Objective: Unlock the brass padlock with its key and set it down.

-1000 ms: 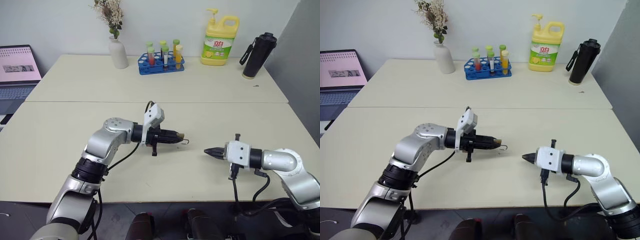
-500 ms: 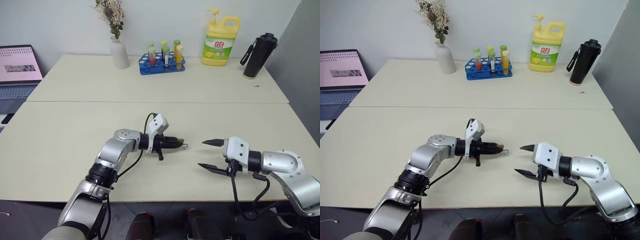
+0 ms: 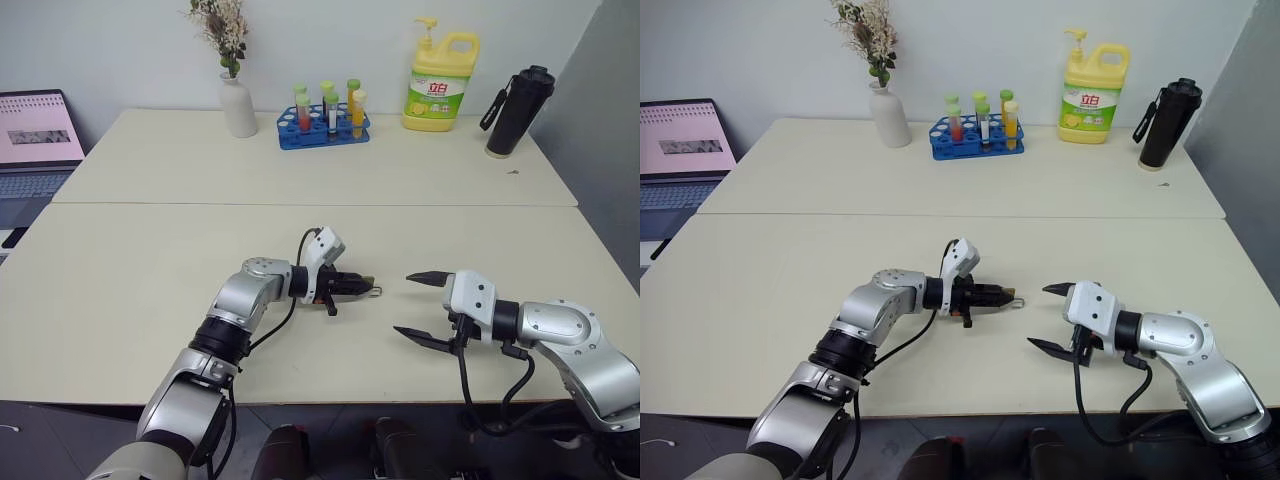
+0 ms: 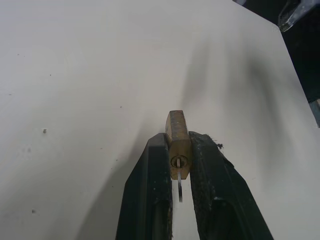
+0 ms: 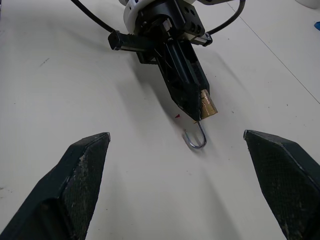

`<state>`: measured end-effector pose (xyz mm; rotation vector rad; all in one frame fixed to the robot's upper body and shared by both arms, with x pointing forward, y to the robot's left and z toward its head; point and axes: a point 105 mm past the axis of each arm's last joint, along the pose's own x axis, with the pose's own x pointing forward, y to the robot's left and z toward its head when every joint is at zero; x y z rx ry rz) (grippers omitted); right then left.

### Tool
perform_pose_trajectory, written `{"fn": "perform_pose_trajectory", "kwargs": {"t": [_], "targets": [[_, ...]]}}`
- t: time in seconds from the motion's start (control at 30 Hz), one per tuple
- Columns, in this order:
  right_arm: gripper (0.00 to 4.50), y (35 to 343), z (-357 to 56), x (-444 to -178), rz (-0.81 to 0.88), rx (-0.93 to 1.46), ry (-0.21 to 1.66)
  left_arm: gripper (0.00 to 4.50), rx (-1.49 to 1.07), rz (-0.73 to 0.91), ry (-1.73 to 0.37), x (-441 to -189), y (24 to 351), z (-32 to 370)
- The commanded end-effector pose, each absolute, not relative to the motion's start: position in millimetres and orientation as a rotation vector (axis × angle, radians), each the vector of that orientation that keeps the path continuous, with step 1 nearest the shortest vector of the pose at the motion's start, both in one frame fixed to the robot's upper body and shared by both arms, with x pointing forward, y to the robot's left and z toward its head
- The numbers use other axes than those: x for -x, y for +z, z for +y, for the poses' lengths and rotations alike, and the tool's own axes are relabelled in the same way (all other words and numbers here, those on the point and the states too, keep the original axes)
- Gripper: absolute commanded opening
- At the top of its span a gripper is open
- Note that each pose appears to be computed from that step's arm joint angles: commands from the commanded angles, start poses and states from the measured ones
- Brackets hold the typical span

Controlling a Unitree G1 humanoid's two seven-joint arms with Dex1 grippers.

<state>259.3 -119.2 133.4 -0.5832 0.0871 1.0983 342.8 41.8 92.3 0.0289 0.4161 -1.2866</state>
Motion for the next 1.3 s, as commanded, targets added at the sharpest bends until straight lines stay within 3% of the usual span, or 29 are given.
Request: {"fn": "perform_pose_trajectory", "kwargs": {"t": [0.03,0.27,0.5,0.63,0.77,0.93,1.3], "targets": [[4.50,140,-117,-257,0.059,0.599,1.104,1.11,-0.054,0.368,-1.237,-358,105,40],[4.50,138,-122,-256,0.078,0.599,1.091,3.15,-0.143,0.274,-1.197,-371,116,45],[4.50,139,-123,-257,0.082,0.589,1.072,3.15,-0.342,0.015,-1.154,-374,161,65],[4.50,142,-124,-260,0.061,0.580,1.050,3.15,-0.419,-0.116,-1.174,-354,191,84],[4.50,144,-127,-262,0.062,0.580,1.042,3.15,-0.568,-0.061,-1.111,-337,183,117],[4.50,142,-136,-266,0.085,0.591,1.048,3.15,-0.550,0.019,-1.130,-305,172,136],[4.50,142,-144,-276,0.110,0.584,1.098,3.15,-0.502,0.083,-1.129,-285,166,143]]}}
